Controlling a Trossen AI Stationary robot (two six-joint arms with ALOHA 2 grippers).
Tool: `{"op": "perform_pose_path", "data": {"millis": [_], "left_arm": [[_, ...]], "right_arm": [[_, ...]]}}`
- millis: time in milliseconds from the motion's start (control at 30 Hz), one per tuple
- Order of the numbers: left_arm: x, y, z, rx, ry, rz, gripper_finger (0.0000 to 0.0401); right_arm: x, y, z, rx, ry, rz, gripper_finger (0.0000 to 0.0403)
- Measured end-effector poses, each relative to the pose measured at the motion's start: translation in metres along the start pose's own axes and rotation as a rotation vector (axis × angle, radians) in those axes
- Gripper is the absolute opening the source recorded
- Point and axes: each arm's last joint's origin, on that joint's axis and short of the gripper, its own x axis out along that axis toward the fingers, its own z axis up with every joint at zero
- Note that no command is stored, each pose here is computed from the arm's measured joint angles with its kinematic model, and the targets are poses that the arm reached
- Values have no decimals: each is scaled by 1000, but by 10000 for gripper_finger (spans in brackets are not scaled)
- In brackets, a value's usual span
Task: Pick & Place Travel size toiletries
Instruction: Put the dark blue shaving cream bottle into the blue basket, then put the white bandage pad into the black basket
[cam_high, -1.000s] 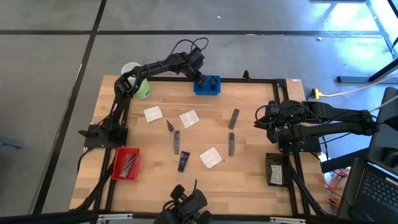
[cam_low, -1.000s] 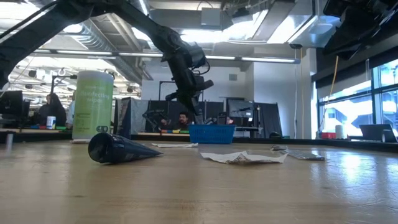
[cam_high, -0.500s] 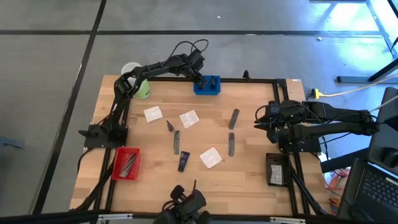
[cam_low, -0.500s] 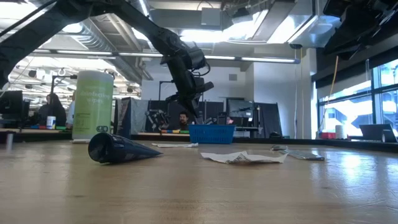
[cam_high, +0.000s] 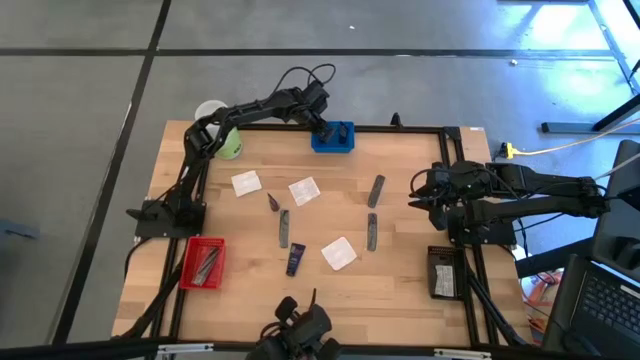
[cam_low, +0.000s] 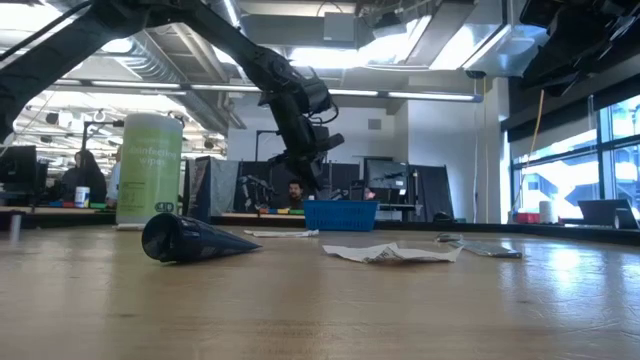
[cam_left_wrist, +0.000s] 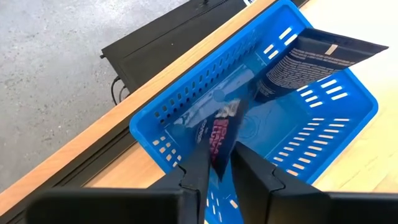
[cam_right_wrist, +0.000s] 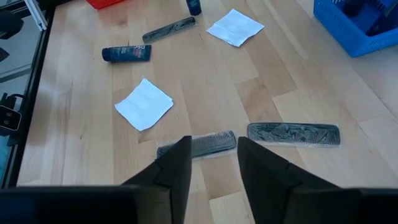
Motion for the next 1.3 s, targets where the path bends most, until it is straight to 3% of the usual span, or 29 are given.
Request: {"op": "perform_pose_path", "data": {"millis": [767,1300], "left_arm": [[-18,-4,12,3,-7,-23,104],[-69,-9,32,83,32,-12,93]], "right_arm": [[0,0,0,0,0,0,146],[0,0,0,0,0,0,111]]}}
